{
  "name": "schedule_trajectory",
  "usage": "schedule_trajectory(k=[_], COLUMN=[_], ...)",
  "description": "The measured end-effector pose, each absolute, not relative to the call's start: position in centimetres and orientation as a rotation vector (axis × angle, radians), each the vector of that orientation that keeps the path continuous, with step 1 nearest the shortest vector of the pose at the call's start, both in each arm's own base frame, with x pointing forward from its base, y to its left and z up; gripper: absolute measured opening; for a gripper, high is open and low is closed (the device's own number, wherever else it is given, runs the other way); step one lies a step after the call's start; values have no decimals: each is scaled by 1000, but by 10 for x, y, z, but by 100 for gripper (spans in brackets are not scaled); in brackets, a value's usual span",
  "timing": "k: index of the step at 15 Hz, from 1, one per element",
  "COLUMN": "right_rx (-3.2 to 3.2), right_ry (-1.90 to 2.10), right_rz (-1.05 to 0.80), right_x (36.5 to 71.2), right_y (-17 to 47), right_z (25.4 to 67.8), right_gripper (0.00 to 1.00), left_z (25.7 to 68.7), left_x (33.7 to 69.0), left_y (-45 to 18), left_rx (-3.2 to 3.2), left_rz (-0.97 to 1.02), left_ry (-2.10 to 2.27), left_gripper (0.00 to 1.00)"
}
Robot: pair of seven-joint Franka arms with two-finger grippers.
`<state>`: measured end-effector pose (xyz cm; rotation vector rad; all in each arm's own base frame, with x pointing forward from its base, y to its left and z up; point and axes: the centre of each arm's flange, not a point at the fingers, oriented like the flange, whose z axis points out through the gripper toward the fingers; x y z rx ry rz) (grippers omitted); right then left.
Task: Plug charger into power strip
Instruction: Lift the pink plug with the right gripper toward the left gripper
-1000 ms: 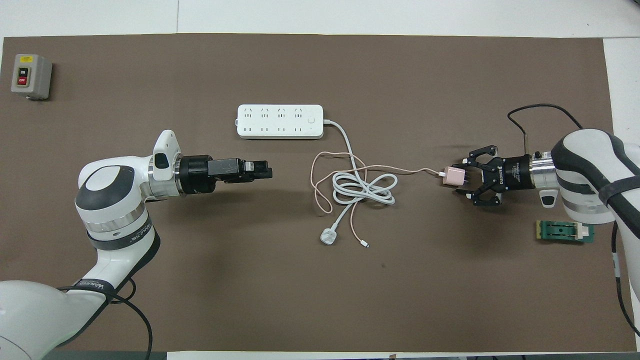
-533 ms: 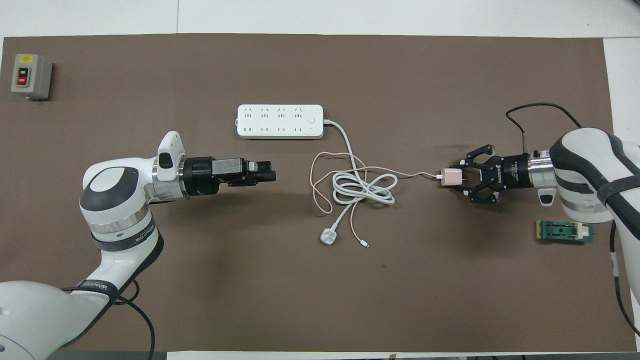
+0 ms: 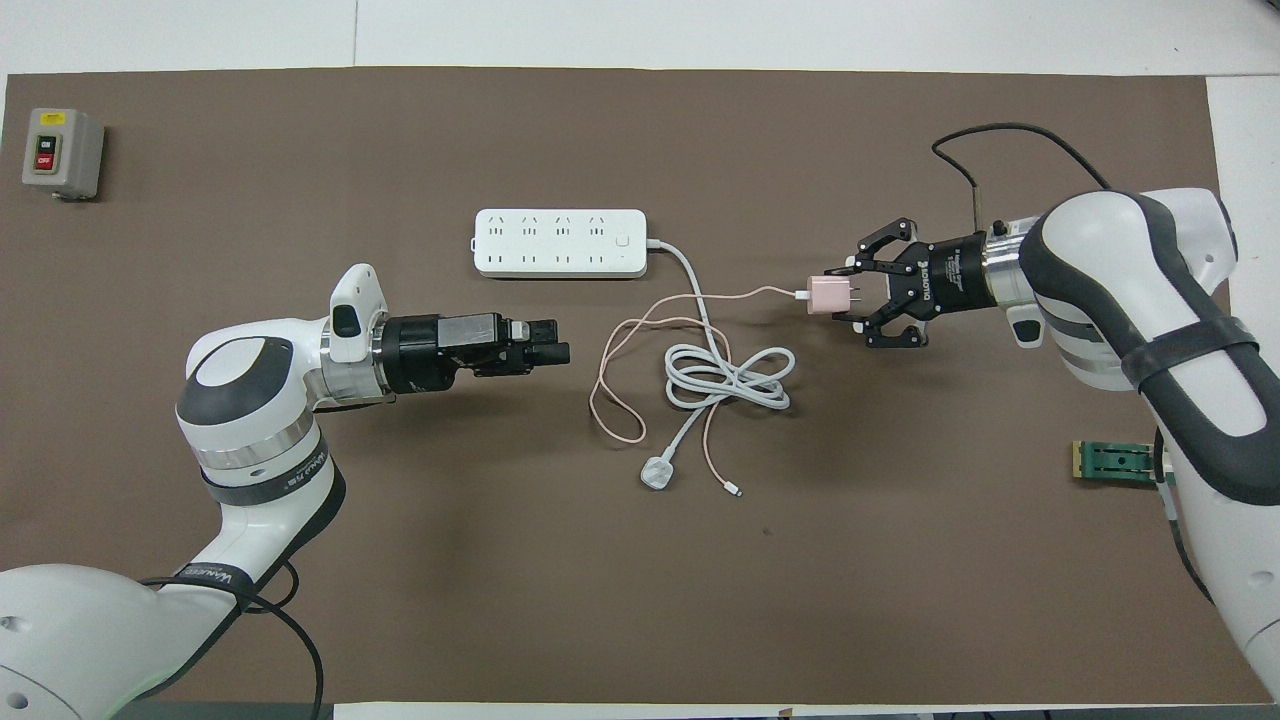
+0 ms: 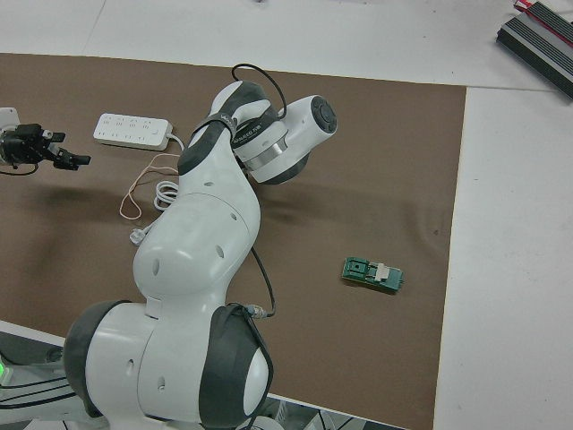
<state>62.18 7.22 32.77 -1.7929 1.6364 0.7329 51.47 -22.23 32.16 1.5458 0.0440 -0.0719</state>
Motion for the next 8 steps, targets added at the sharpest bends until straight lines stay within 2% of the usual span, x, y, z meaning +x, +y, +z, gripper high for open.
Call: schedule_trajectory(k=[4, 8], right_rx=[-1795, -1771], right_ry=[1629, 1615], right_rz=[759, 801], right_x=[630, 623], right_y=[149, 216], right_z=[379, 408], right_gripper=[50, 50], left_z=[322, 319], left_x=[513, 510], left_y=[-228, -228], left_rx=[1537, 1533], left_rz=[-78, -87], left_ry=[42, 47], left_gripper=[100, 100])
